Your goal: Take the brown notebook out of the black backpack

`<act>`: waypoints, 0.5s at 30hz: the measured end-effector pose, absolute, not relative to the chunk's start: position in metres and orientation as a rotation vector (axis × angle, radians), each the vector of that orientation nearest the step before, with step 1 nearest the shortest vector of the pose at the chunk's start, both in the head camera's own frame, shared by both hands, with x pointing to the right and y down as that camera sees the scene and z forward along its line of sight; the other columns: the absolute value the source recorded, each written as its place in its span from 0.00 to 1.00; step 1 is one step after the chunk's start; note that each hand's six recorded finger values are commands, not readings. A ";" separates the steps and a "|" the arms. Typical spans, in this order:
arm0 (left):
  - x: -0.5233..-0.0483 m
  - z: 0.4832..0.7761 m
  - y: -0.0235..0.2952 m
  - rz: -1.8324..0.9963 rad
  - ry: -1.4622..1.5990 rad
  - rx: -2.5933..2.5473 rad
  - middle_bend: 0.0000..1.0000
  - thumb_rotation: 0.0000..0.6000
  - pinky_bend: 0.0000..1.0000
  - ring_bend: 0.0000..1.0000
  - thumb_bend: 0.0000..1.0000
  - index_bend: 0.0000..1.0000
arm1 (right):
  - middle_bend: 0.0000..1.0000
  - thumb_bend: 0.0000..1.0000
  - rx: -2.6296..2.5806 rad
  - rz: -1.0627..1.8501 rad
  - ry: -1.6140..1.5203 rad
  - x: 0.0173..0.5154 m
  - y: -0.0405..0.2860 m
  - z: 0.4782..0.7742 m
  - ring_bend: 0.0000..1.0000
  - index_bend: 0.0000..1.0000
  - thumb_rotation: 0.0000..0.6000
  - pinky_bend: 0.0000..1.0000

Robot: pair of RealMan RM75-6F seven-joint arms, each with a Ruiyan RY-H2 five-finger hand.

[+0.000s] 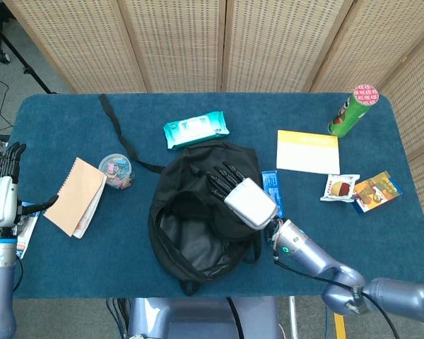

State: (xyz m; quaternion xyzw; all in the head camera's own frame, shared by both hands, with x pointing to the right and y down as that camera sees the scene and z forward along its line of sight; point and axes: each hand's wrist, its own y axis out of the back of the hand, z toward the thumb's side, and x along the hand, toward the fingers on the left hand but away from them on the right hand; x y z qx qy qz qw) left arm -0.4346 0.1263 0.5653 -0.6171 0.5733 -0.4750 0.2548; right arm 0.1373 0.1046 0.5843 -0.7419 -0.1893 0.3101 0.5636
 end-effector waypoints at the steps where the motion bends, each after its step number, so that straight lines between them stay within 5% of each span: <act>1: -0.435 0.565 0.131 -1.297 1.555 -1.679 0.00 1.00 0.00 0.00 0.00 0.00 | 0.06 0.00 -1.694 0.704 -0.406 0.146 0.106 0.579 0.00 0.25 1.00 0.03; 15: -0.462 0.542 0.212 -1.320 1.569 -1.719 0.00 1.00 0.00 0.00 0.00 0.00 | 0.03 0.00 -1.248 0.797 -0.315 0.338 0.127 0.531 0.00 0.23 1.00 0.03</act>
